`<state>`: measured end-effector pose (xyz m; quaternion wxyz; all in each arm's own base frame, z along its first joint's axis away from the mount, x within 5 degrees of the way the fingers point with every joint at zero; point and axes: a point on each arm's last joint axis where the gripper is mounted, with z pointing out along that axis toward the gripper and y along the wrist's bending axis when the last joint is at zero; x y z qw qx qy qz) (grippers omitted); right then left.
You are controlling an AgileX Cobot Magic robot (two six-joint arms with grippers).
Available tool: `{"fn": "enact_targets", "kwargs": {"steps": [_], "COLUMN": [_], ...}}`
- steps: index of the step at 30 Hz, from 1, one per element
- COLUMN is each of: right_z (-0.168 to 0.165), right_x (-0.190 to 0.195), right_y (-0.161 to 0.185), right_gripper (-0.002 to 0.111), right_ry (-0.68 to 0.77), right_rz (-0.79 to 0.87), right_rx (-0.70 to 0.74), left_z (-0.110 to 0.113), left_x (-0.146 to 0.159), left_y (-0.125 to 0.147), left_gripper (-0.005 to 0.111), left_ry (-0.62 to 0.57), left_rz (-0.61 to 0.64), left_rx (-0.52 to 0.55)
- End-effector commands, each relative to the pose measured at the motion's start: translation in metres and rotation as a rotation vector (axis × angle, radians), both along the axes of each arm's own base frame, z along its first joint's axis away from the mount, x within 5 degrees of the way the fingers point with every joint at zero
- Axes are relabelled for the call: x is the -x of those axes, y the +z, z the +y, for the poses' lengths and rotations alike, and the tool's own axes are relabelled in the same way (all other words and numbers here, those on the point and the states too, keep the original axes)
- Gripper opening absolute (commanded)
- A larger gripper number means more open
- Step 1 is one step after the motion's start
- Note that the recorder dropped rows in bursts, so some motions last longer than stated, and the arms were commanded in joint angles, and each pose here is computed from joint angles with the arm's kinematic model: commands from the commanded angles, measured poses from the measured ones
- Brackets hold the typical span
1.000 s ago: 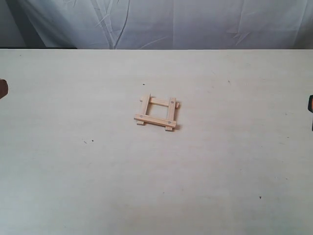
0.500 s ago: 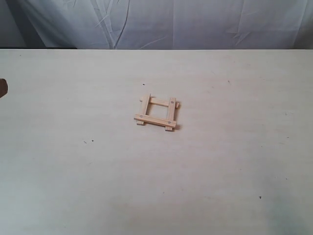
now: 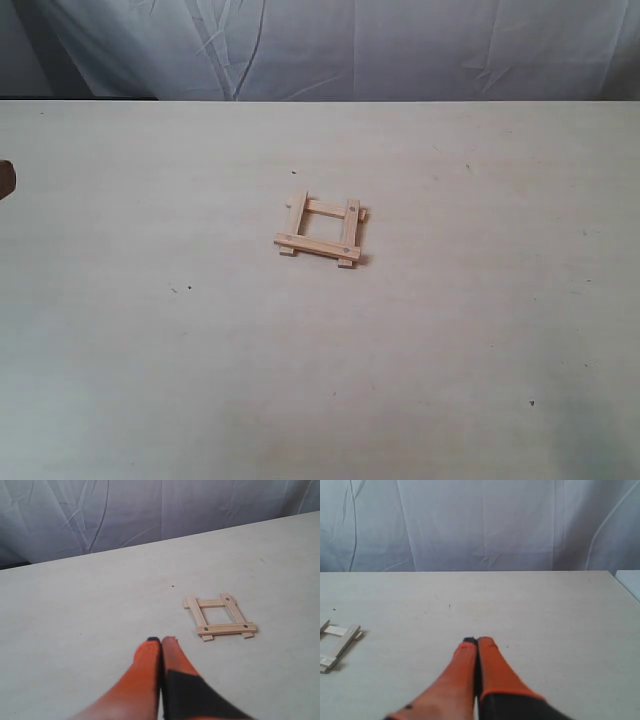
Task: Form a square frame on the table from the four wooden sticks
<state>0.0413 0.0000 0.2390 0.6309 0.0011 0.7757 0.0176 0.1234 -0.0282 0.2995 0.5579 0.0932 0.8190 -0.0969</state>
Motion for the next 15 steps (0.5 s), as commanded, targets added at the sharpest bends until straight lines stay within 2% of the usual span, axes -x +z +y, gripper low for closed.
{"fn": "enact_targets", "kwargs": {"steps": [1, 9, 15], "right_z": [0.000, 0.002, 0.003], "right_x": [-0.001, -0.007, -0.011], "right_y": [-0.007, -0.027, -0.058], "right_gripper": [-0.001, -0.001, -0.001], "right_ry": [0.000, 0.011, 0.014], "right_rz": [-0.009, 0.015, 0.084], "right_rx": [0.040, 0.004, -0.018], "left_z": [0.000, 0.000, 0.000], "left_x": [0.001, 0.001, 0.001], "left_y": [0.000, 0.000, 0.000], "left_gripper": [0.000, 0.000, 0.000], "left_ry": [-0.001, -0.001, -0.001], "left_rz": [-0.013, -0.013, -0.013], "left_rx": [-0.004, -0.004, -0.004]}}
